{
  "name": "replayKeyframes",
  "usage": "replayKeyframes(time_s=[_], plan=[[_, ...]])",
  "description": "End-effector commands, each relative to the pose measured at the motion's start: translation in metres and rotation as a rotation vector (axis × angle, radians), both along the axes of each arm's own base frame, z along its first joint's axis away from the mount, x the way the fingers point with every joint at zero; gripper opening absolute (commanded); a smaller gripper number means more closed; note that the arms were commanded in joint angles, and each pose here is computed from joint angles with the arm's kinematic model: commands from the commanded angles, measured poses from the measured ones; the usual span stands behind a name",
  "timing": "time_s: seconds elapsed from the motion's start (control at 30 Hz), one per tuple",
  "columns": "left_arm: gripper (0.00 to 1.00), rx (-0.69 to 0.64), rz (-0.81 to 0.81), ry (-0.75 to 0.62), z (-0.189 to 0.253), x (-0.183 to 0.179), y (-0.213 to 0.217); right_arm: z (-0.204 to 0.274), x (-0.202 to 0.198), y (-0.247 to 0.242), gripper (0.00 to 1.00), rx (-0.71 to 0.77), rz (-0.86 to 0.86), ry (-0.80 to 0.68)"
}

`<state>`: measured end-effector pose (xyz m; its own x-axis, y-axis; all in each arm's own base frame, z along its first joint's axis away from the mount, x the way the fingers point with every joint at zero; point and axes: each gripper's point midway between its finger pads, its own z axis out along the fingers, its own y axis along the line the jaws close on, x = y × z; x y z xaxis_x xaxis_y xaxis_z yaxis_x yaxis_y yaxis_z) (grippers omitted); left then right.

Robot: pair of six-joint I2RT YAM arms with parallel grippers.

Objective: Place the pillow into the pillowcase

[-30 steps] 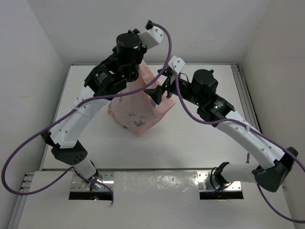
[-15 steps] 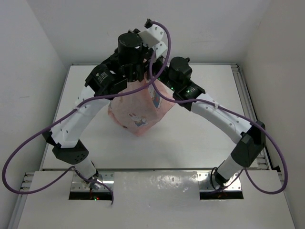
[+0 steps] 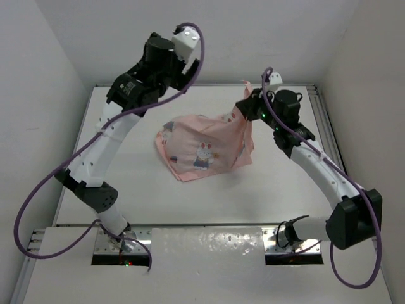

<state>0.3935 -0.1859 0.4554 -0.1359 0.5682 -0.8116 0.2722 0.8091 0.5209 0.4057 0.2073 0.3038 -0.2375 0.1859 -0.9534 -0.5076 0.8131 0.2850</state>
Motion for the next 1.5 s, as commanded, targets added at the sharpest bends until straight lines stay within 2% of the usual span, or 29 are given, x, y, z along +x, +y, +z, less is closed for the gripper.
replayKeyframes(time_s=[0.0,0.03,0.07,0.13,0.17,0.27,0.43,0.57,0.73,0.83,0.87,0.93,1.13,1.2,1.23,1.27,1.3,1.37,1.47], plan=[[1.00,-0.162,0.039,0.319,-0.101,0.031,0.032,-0.006,-0.018,-0.032,0.00,0.093,-0.063,0.101],[1.00,-0.236,-0.003,0.441,-0.136,0.032,0.028,-0.031,-0.017,-0.050,0.00,0.091,-0.113,0.174],[1.00,-0.257,0.066,0.531,-0.170,0.040,0.057,-0.044,-0.016,-0.059,0.00,0.092,-0.140,0.213],[1.00,-0.305,0.041,0.807,-0.253,0.026,0.055,-0.074,-0.012,-0.073,0.00,0.106,-0.172,0.312],[1.00,-0.322,0.058,0.946,-0.296,0.008,0.063,-0.088,-0.010,-0.085,0.00,0.140,-0.179,0.367],[1.00,-0.369,-0.011,1.153,-0.364,-0.029,0.051,-0.122,0.004,-0.109,0.00,0.179,-0.228,0.471],[1.00,-0.426,-0.145,1.213,-0.391,-0.041,0.016,-0.151,0.036,-0.151,0.00,0.188,-0.351,0.553],[1.00,-0.474,-0.229,1.219,-0.391,-0.041,-0.006,-0.163,0.041,-0.154,0.00,0.212,-0.357,0.588],[1.00,-0.412,-0.137,1.238,-0.417,-0.048,0.008,-0.176,0.040,-0.160,0.00,0.215,-0.392,0.600],[0.76,-0.373,-0.103,1.276,-0.434,-0.051,0.014,-0.175,0.044,-0.167,0.00,0.230,-0.405,0.588],[0.61,-0.378,-0.101,1.299,-0.436,-0.054,0.014,-0.173,0.045,-0.168,0.00,0.238,-0.404,0.582],[0.54,-0.408,-0.129,1.303,-0.430,-0.053,0.014,-0.167,0.049,-0.174,0.00,0.245,-0.413,0.565],[0.52,-0.387,-0.181,1.244,-0.406,-0.059,0.024,-0.161,0.058,-0.185,0.00,0.249,-0.410,0.554],[0.54,-0.372,-0.222,1.235,-0.398,-0.064,0.028,-0.160,0.061,-0.187,0.00,0.250,-0.411,0.547],[0.57,-0.371,-0.242,1.230,-0.394,-0.066,0.028,-0.161,0.062,-0.188,0.00,0.249,-0.414,0.549],[0.69,-0.371,-0.262,1.214,-0.385,-0.069,0.030,-0.161,0.062,-0.188,0.00,0.249,-0.413,0.547],[0.74,-0.367,-0.284,1.196,-0.381,-0.069,0.032,-0.160,0.063,-0.187,0.00,0.251,-0.407,0.547],[0.77,-0.341,-0.280,1.144,-0.381,-0.067,0.038,-0.164,0.065,-0.187,0.00,0.256,-0.403,0.558],[0.70,-0.297,-0.238,1.154,-0.397,-0.067,0.036,-0.167,0.064,-0.183,0.00,0.263,-0.393,0.566]])
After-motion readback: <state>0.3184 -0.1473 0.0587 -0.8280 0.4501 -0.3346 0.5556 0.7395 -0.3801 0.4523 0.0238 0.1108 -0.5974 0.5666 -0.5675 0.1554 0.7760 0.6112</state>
